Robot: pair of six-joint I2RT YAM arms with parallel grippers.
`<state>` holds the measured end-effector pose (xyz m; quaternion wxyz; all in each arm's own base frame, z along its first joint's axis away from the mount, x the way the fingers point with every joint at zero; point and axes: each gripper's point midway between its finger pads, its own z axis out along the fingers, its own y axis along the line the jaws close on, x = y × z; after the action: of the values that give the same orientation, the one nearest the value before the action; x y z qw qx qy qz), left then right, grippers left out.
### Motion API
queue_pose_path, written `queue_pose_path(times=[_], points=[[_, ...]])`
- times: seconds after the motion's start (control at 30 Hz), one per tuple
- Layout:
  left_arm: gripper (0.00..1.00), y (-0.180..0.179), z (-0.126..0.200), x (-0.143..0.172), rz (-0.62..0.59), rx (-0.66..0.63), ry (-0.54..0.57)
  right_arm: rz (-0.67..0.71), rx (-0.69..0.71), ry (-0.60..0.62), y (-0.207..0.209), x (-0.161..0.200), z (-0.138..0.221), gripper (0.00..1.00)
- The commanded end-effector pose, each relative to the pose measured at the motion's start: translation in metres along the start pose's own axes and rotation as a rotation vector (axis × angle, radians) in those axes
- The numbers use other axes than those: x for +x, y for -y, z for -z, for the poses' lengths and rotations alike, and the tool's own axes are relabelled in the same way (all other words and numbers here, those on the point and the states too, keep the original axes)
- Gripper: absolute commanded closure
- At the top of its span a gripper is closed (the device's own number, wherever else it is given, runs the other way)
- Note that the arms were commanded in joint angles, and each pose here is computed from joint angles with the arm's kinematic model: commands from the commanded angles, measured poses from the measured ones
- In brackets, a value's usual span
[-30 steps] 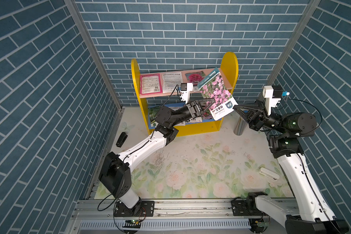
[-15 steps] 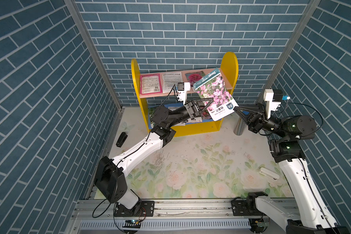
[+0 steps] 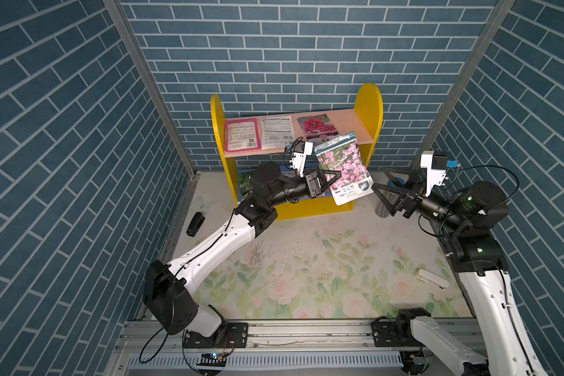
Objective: Take the seed bag off the shelf
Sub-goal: Pick up the seed packet from the shelf, then place the seed packet at the center of the board.
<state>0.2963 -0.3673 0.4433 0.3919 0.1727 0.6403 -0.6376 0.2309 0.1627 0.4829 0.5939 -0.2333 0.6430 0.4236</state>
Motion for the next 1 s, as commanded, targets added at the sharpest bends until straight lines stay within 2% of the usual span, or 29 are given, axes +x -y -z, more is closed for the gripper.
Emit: queue_pose_path(times=[0.0, 0.17, 0.37, 0.77, 0.97], points=[[1.0, -0.021, -0.002, 0.024, -0.001, -0.065, -0.094, 0.001, 0.211, -0.085, 0.023, 0.02, 0.018, 0.0], [1.0, -0.049, -0.018, 0.064, 0.037, -0.109, -0.18, -0.043, 0.317, -0.179, 0.038, 0.054, 0.032, 0.0], [1.0, -0.081, -0.035, 0.102, 0.071, -0.192, -0.233, -0.106, 0.418, -0.256, 0.052, 0.091, 0.048, 0.0], [1.0, -0.145, -0.054, 0.19, 0.184, -0.328, -0.336, -0.159, 0.491, -0.334, 0.063, 0.141, 0.066, 0.0], [1.0, -0.175, -0.067, 0.221, 0.243, -0.377, -0.379, -0.182, 0.558, -0.382, 0.077, 0.163, 0.072, 0.0]])
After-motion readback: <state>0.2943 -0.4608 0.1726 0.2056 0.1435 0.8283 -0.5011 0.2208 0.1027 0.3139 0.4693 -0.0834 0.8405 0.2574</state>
